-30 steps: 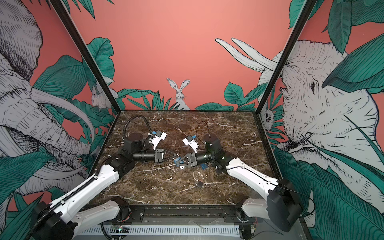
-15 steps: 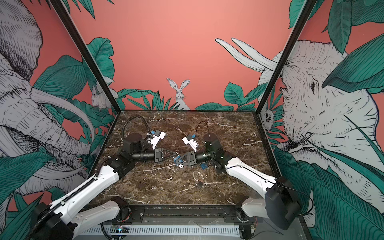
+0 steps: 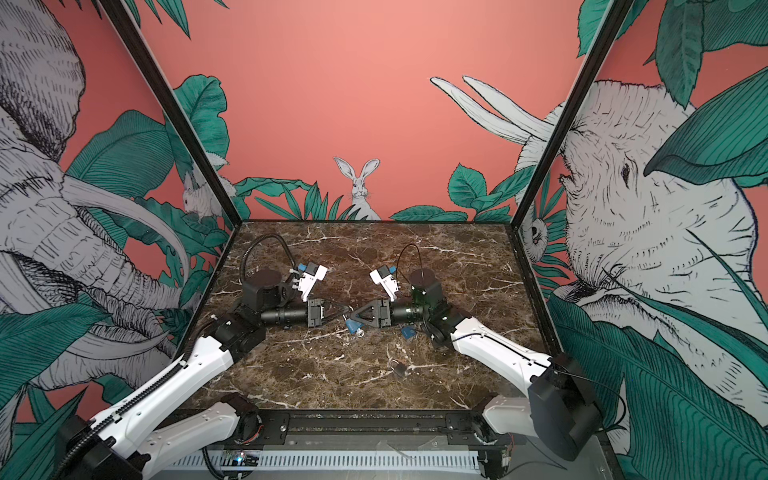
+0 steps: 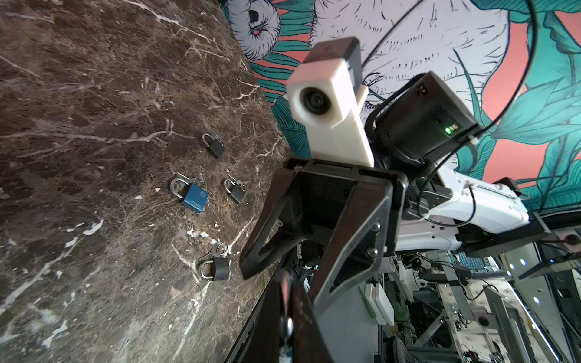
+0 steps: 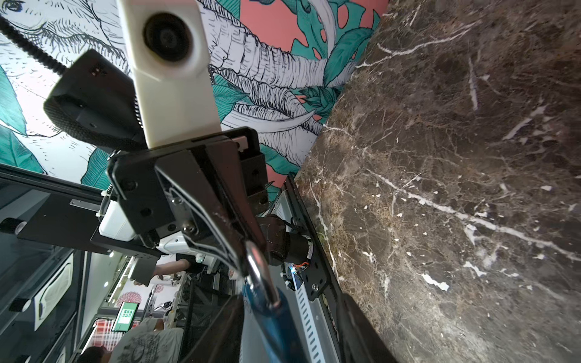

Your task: Lock with the key

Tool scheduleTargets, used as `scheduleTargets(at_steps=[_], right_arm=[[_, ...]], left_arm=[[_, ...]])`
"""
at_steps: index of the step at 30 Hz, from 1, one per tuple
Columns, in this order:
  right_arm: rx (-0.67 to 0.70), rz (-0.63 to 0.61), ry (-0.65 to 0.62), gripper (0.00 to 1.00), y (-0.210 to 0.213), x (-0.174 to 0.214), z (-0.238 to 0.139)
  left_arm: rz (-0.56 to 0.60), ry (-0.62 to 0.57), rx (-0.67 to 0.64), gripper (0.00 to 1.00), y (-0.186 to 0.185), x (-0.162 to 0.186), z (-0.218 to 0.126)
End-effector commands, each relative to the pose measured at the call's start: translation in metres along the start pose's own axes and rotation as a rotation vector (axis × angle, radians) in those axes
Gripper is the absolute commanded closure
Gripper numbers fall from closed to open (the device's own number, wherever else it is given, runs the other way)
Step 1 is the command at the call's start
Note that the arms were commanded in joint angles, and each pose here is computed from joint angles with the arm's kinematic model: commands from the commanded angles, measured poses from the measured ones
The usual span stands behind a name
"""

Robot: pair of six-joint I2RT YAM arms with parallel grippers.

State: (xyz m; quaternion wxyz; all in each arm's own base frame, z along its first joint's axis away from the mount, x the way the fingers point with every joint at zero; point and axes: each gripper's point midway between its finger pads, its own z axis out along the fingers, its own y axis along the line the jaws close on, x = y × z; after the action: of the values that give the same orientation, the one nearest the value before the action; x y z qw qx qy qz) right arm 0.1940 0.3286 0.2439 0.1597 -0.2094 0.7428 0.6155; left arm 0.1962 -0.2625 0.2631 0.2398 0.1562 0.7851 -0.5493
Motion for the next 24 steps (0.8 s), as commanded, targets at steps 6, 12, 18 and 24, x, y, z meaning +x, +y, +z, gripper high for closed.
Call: scheduleTargets(at_steps=[6, 12, 18, 24], right_arm=[[-0.069, -0.064, -0.056, 0.54, 0.021, -0.007, -0.007], [-0.054, -0.052, -0.052, 0.54, 0.011, -0.004, -0.003], [-0.021, -0.049, -0.04, 0.54, 0.001, -0.002, 0.0], [-0.024, -0.053, -0.037, 0.54, 0.002, -0.002, 0.0]], left_arm=[[-0.031, -0.096, -0.066, 1.0, 0.003, -0.02, -0.012], [-0.046, -0.124, -0.048, 1.0, -0.002, -0.028, -0.013], [-0.051, -0.143, -0.037, 1.0, -0.007, -0.033, -0.015], [-0.058, -0.16, -0.049, 1.0, -0.005, -0.037, -0.017]])
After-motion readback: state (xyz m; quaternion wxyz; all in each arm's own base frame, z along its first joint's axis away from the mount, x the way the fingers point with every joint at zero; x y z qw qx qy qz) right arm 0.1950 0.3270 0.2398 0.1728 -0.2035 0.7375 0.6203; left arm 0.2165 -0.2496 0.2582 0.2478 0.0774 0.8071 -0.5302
